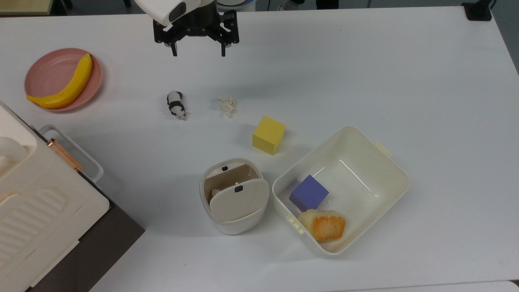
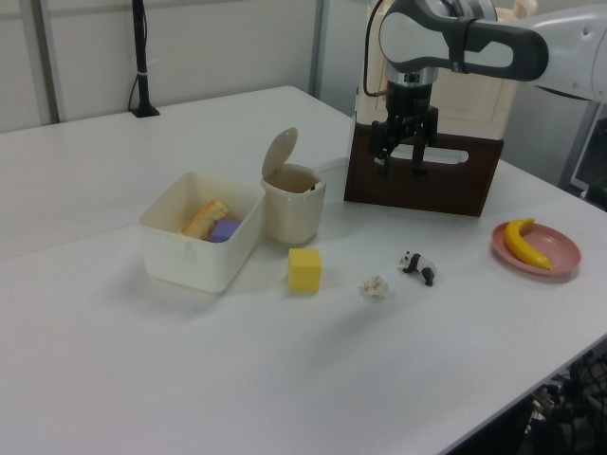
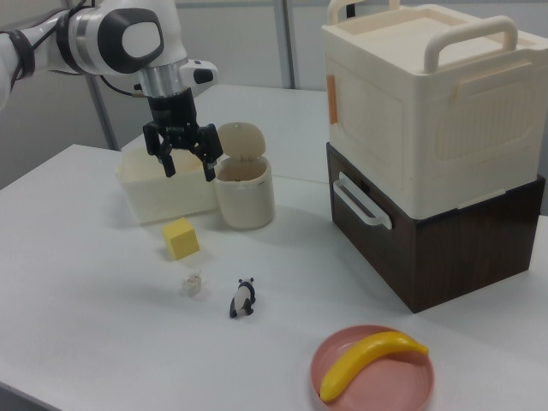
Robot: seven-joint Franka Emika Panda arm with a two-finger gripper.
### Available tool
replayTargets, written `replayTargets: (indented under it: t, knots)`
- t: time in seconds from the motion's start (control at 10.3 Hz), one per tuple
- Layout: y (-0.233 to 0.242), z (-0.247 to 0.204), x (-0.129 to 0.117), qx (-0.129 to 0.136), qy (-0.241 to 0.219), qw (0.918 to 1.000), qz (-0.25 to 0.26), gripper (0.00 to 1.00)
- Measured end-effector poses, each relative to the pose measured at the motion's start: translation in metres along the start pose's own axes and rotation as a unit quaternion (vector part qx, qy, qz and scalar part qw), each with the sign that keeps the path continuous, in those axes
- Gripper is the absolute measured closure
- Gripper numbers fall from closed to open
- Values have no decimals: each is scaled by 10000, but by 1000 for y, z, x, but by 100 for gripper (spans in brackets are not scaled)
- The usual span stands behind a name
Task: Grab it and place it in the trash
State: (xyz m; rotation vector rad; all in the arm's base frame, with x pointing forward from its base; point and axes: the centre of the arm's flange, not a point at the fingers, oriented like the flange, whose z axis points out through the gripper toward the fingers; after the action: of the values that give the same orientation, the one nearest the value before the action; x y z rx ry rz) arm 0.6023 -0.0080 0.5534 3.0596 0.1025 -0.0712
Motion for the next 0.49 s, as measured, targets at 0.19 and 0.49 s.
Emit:
replayTargets:
  t: [0.19, 0.49]
  knots:
    - [-1, 1, 1, 1, 5, 10000, -9, 0]
    - [-6, 7, 3, -6, -45, 10000, -47, 0]
